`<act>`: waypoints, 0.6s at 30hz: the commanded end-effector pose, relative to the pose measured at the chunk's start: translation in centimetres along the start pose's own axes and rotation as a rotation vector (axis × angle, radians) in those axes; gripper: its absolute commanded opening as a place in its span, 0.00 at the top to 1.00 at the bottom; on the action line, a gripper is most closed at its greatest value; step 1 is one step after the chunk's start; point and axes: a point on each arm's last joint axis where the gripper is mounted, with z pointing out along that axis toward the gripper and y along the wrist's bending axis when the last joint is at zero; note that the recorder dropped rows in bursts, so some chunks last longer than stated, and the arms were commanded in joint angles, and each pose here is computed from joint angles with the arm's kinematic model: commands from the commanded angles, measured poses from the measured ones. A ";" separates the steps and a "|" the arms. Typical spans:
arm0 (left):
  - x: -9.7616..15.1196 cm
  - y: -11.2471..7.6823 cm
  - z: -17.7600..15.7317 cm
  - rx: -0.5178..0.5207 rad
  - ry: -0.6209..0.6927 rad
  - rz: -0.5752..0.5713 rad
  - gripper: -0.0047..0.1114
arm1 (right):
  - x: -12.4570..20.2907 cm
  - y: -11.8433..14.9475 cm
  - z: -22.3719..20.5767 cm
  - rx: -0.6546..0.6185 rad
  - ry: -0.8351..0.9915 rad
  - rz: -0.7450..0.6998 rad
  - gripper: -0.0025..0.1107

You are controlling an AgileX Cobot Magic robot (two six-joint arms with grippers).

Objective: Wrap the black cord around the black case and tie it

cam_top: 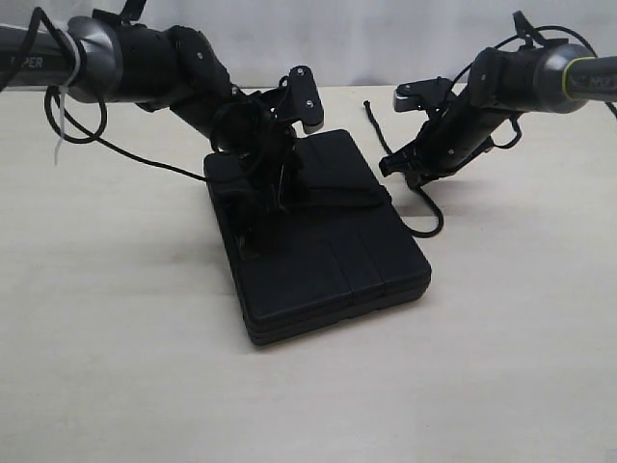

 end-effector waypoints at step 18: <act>-1.7 1.8 -0.8 -0.142 -0.223 -0.376 0.96 | 2.4 0.0 -1.6 0.148 -0.382 0.013 0.94</act>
